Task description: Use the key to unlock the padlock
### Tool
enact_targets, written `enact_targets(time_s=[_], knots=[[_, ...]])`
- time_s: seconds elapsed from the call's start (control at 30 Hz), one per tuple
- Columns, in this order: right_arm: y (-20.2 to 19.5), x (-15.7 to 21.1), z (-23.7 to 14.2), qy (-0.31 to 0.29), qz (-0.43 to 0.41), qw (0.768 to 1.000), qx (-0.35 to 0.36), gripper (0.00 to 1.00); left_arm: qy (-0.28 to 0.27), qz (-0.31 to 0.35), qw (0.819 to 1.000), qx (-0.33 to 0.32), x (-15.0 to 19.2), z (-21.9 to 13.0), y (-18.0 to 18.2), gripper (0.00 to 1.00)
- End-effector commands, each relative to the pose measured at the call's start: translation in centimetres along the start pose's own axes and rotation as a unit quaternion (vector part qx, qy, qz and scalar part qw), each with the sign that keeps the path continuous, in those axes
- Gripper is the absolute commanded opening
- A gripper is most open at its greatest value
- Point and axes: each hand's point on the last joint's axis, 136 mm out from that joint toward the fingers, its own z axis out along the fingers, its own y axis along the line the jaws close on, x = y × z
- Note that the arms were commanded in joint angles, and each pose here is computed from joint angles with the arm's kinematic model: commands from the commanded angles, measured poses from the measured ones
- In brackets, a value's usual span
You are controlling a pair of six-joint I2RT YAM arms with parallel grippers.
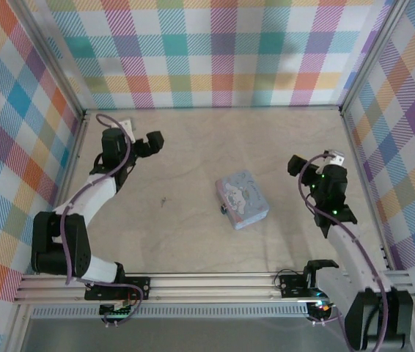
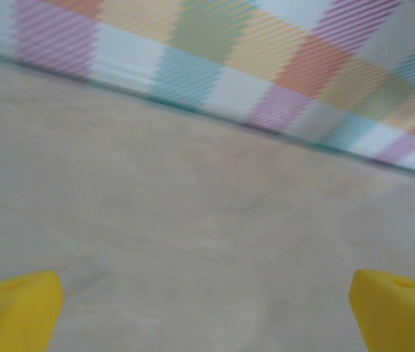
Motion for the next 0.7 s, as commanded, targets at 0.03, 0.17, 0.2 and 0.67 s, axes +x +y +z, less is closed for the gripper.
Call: enact_targets(time_s=[0.03,0.17,0.2,0.67], knots=[[2.2,4.3,-2.5,0.118,0.085,0.987,-0.062,0.99,0.110,-0.083,0.986,0.097,3.8,1.8,-4.6,1.00],[3.2,6.7,-4.7,0.186,0.128,0.970,-0.087,0.90,0.187,-0.056,0.971,0.138,6.8,3.2,-9.2,0.91],[3.3,7.5,-5.2,0.202,0.137,0.966,-0.089,0.87,0.213,-0.046,0.964,0.151,7.9,3.6,-10.4,0.86],[3.8,17.0,-7.7,0.355,0.204,0.908,-0.089,0.63,0.424,0.064,0.875,0.225,20.4,4.6,-19.1,0.71]])
